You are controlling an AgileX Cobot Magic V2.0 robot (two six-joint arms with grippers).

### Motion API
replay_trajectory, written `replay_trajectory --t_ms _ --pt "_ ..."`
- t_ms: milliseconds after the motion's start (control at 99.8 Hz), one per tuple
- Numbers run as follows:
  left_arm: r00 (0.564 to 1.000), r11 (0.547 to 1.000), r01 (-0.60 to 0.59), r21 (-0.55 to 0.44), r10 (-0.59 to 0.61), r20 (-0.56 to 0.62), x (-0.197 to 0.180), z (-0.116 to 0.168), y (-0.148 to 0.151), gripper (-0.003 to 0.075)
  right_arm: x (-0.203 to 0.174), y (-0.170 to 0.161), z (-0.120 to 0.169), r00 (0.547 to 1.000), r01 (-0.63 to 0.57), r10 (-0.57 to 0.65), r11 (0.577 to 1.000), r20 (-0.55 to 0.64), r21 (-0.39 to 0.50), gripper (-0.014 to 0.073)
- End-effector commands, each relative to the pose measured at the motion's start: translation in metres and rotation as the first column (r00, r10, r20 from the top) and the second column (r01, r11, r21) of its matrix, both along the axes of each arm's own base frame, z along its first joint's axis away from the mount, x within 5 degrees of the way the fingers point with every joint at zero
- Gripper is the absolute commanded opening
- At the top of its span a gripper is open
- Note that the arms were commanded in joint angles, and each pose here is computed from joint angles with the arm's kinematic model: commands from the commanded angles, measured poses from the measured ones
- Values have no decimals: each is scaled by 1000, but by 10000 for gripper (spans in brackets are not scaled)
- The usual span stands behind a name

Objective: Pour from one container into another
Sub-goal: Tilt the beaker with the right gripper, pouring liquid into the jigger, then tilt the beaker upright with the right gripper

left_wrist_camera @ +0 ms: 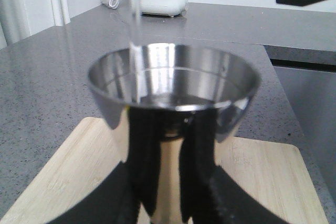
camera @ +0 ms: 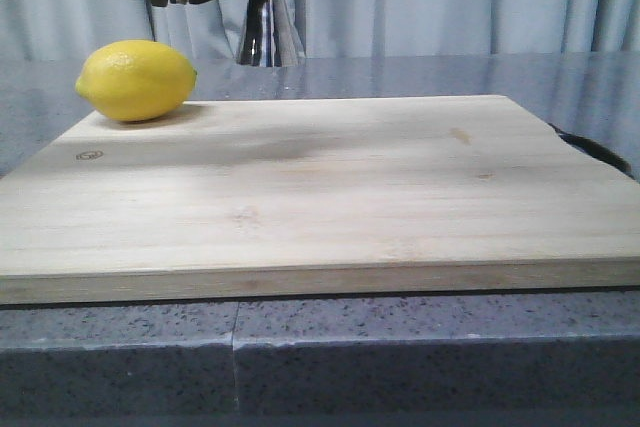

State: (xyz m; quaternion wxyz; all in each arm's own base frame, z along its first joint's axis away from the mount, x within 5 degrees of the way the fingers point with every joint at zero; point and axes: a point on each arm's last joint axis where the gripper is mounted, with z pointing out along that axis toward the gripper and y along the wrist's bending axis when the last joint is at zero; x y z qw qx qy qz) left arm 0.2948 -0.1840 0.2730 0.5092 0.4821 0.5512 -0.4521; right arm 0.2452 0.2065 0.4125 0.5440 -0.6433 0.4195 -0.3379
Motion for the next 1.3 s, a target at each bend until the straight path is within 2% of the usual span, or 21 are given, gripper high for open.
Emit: replay_trajectory --t_ms 0,791,861,1052,1172,1292 --pt "998 988 48 -148 -41 53 -10 36 -1 148 -7 -4 26 995 -37 34 999 98 24 276" --pt "998 988 48 -148 -41 53 -10 36 -1 148 -8 -2 28 989 -64 63 998 131 7 276" --pt "998 988 48 -148 -41 53 -10 36 -1 148 -8 -1 27 993 -63 58 997 98 47 276" --pt "998 988 48 -148 -41 53 -10 36 -1 148 -7 -4 23 999 13 -2 972 -45 233 276" --pt "998 988 48 -148 -41 53 -10 36 -1 148 -6 -7 23 992 75 -30 927 -125 367 276" --pt "998 988 48 -148 -41 53 -10 36 -1 148 -6 -16 23 972 185 -86 857 -220 481 276"
